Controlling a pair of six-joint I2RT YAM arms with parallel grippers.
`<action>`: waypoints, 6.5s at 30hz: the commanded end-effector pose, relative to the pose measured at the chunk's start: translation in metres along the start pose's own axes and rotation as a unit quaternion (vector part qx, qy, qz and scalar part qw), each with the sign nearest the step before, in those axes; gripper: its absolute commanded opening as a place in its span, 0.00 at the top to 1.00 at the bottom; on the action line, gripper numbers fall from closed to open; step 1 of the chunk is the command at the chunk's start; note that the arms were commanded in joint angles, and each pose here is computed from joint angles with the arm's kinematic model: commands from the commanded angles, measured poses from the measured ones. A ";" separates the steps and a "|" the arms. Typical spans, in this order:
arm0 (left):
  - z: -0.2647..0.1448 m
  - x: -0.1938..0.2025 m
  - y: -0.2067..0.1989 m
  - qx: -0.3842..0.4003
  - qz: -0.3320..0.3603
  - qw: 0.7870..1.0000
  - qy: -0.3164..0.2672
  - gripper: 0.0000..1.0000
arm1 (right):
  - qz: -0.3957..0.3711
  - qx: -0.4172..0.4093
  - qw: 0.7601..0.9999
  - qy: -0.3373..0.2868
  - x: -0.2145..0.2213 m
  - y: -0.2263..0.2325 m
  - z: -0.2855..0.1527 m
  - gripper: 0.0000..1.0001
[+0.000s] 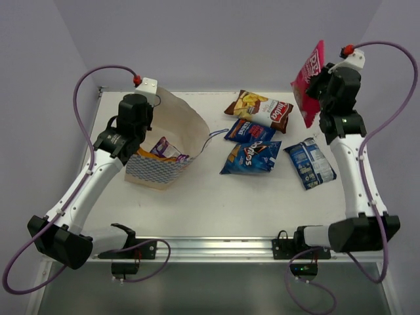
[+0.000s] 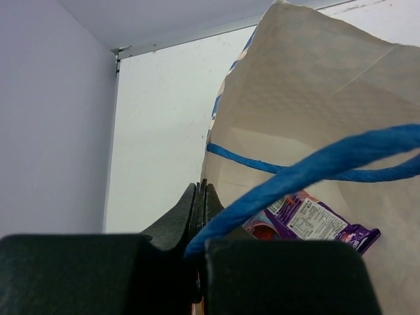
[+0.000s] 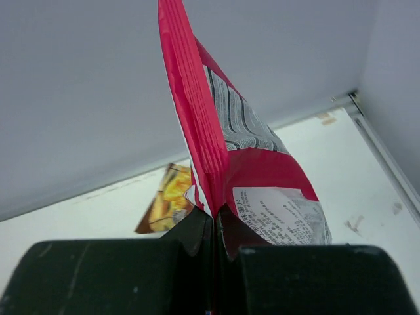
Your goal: Take the snacks out of the paper bag
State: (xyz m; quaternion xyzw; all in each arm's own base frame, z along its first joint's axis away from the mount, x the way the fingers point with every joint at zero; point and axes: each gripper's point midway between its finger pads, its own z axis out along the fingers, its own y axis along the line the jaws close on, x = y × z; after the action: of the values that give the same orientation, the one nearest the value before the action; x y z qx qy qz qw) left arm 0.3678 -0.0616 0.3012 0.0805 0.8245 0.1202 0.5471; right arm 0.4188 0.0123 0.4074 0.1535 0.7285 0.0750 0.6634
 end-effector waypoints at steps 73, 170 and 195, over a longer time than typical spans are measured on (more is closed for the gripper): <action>-0.023 -0.053 -0.035 0.138 0.042 0.980 -0.137 1.00 | -0.043 -0.479 0.826 0.294 0.304 0.384 -0.189 0.12; -0.007 -0.007 0.095 -0.145 -0.081 0.985 -0.041 1.00 | 0.069 -0.337 0.920 0.188 0.239 0.249 0.002 1.00; -0.017 -0.047 0.051 0.014 0.010 0.992 -0.124 1.00 | -0.044 -0.227 0.965 0.125 0.123 0.173 -0.015 0.16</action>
State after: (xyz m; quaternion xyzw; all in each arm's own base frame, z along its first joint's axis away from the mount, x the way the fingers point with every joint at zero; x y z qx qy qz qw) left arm 0.3620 -0.0131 0.3196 0.0741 0.7934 0.1222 0.5917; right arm 0.4531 0.2018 0.3220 0.0198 0.7893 0.2118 0.5760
